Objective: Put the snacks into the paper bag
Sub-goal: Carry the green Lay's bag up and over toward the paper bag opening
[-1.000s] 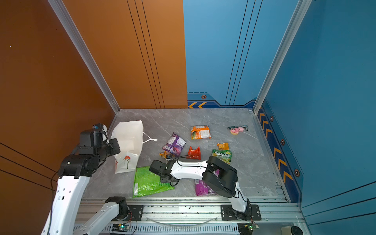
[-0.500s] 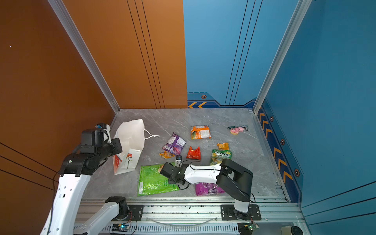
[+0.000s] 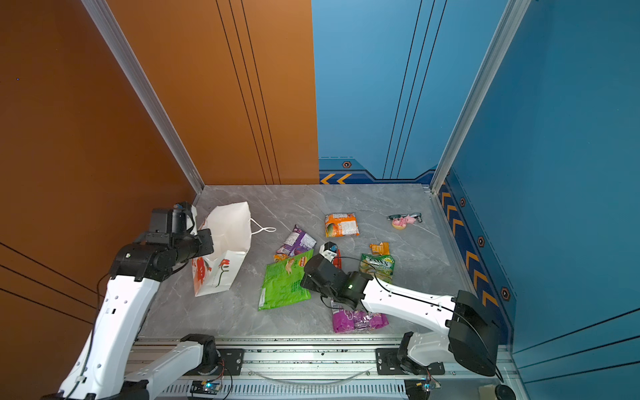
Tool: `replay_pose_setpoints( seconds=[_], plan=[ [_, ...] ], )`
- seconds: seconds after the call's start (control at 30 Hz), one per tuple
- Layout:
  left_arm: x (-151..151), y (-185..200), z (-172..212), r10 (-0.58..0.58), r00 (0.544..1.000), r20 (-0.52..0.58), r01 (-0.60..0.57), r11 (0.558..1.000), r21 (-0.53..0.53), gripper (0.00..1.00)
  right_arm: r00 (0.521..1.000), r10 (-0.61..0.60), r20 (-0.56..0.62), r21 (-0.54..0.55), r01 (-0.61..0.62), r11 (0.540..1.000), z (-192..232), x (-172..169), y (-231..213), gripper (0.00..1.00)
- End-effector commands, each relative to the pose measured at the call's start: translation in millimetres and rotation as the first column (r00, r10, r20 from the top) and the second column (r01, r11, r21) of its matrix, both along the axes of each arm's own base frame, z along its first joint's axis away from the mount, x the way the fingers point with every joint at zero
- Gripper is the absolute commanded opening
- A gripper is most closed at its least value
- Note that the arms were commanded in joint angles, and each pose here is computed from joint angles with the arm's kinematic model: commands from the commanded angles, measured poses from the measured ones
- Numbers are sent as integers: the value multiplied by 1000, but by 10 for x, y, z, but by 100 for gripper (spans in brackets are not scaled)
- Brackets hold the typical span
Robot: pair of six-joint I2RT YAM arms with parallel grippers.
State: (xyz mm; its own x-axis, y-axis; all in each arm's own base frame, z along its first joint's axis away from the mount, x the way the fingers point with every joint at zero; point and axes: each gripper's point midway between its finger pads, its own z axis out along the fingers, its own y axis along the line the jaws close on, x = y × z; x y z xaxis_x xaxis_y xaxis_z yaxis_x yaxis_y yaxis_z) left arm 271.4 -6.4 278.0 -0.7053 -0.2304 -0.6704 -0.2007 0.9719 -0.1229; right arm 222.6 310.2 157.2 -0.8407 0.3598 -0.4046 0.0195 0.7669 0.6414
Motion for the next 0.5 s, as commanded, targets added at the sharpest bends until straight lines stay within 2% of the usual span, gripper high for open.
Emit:
replay_pose_setpoints(
  seconds=[0.0, 0.17, 0.47],
  plan=[
    [-23, 2, 51, -9, 1000, -20, 10, 999, 41, 0, 1000, -6, 20, 49, 5, 999, 154, 27, -76, 0],
    [25, -111, 65, -54, 998, -34, 55, 998, 32, 0, 996, 42, 82, 78, -48, 996, 516, 68, -100, 0],
    [67, -183, 29, -72, 996, -48, 74, 997, 35, 0, 989, 24, 148, 93, -39, 995, 883, 110, -244, 0]
  ],
)
